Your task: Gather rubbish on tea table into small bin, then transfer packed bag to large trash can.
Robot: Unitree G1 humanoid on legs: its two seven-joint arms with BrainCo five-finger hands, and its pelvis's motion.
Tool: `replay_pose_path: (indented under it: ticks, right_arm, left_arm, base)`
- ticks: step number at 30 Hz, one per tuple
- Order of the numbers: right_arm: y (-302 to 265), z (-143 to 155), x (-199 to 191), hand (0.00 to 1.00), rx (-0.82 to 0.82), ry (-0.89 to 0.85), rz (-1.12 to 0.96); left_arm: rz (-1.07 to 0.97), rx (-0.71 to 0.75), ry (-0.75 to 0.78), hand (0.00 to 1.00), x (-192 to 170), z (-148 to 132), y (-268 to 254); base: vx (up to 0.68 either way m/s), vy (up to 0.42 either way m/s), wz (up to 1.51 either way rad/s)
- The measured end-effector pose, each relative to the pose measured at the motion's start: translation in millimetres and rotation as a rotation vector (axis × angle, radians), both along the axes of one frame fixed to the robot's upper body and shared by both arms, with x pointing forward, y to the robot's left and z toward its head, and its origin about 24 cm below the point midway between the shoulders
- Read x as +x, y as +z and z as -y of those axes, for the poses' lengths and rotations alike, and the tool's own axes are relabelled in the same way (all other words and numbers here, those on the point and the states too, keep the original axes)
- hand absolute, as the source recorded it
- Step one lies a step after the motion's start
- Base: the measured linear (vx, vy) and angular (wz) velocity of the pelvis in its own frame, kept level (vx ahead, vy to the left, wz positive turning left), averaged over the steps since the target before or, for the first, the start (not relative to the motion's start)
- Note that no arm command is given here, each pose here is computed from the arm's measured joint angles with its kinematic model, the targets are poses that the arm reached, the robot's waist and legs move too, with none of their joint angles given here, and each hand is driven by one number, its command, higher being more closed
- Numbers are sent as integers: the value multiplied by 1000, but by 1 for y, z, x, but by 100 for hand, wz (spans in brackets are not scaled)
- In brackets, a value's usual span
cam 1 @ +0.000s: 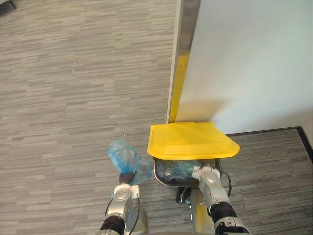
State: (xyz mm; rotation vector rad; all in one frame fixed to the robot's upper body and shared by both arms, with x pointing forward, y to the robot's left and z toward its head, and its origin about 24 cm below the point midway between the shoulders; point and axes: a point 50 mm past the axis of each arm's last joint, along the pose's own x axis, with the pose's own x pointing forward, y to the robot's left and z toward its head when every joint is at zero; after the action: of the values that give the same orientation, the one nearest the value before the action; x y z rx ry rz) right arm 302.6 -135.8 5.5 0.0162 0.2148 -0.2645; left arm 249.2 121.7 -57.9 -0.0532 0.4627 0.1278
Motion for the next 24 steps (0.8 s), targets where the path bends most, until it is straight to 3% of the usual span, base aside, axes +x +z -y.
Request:
replay_pose_path:
  ticks: [4,7,11,14,16,24]
  right_arm:
    - [36,-2,20,0,-35,4,125]
    - [69,6,37,0,-61,-18,232]
    - [103,12,53,0,-27,-48,329]
    - [128,8,62,0,31,-61,396]
    - [146,5,67,0,65,-66,443]
    - [186,10,80,0,124,-108,526]
  left_arm:
    - [170,-120,-71,100,1,23,29]
    - [202,-14,-116,100,-7,22,33]
    - [230,8,-148,100,-16,18,37]
    - [309,-10,-198,100,-9,31,55]
    - [438,-46,-269,100,3,51,86]
    - [762,-196,-386,100,7,86,166]
  base:
    - [-69,-89,11]
    - [-111,-90,16]
    - [-135,-82,6]
    - [-98,-56,2]
    - [-105,-26,4]
    - [-82,-2,-1]
